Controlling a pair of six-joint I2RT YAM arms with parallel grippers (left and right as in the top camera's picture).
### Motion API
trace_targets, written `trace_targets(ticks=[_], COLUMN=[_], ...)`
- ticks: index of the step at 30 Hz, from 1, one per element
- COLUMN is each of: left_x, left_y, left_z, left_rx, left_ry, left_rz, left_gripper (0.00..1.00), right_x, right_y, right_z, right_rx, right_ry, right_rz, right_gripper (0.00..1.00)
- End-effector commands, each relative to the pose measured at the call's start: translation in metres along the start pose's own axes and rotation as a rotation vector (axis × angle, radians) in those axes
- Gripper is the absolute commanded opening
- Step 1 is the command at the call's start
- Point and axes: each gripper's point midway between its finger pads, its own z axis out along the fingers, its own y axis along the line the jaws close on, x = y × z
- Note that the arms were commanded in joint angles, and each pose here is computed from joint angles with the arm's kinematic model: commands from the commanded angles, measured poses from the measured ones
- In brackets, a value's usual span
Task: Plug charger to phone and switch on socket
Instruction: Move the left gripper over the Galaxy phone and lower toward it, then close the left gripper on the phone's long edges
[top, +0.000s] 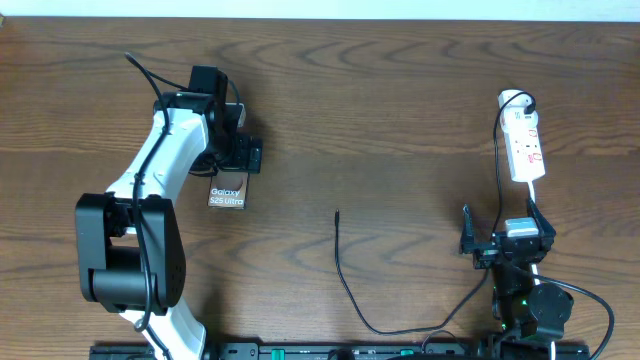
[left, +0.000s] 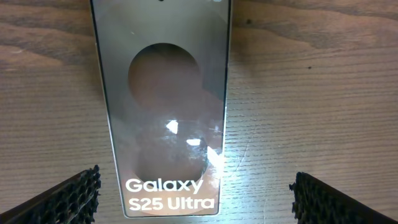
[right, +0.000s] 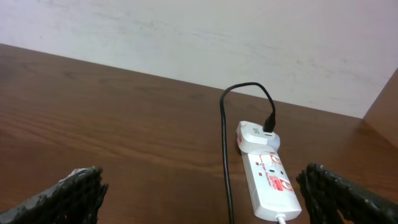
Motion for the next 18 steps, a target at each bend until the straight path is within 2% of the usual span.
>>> trace_targets(ticks=[1, 9, 18], left_x=[0.007, 0.007, 0.016], left_y=[0.000, 0.003, 0.011], left_z=[0.007, 0.011, 0.039], left_rx=[0.005, -0.013, -0.043], left_ry=[0.026, 0.035, 0.108], left_rz=[-0.002, -0.004, -0.009], left_gripper=[0.96, 0.96, 0.96], right_x=[0.001, 0.001, 0.001], right_y=[0.001, 0.001, 0.001], right_z=[0.000, 0.000, 0.000], right_rx=[-0.002, -0.002, -0.002], right_ry=[0.002, 0.002, 0.002], right_rz=[0.012, 0.012, 0.012], right_gripper=[0.99, 0.99, 0.99])
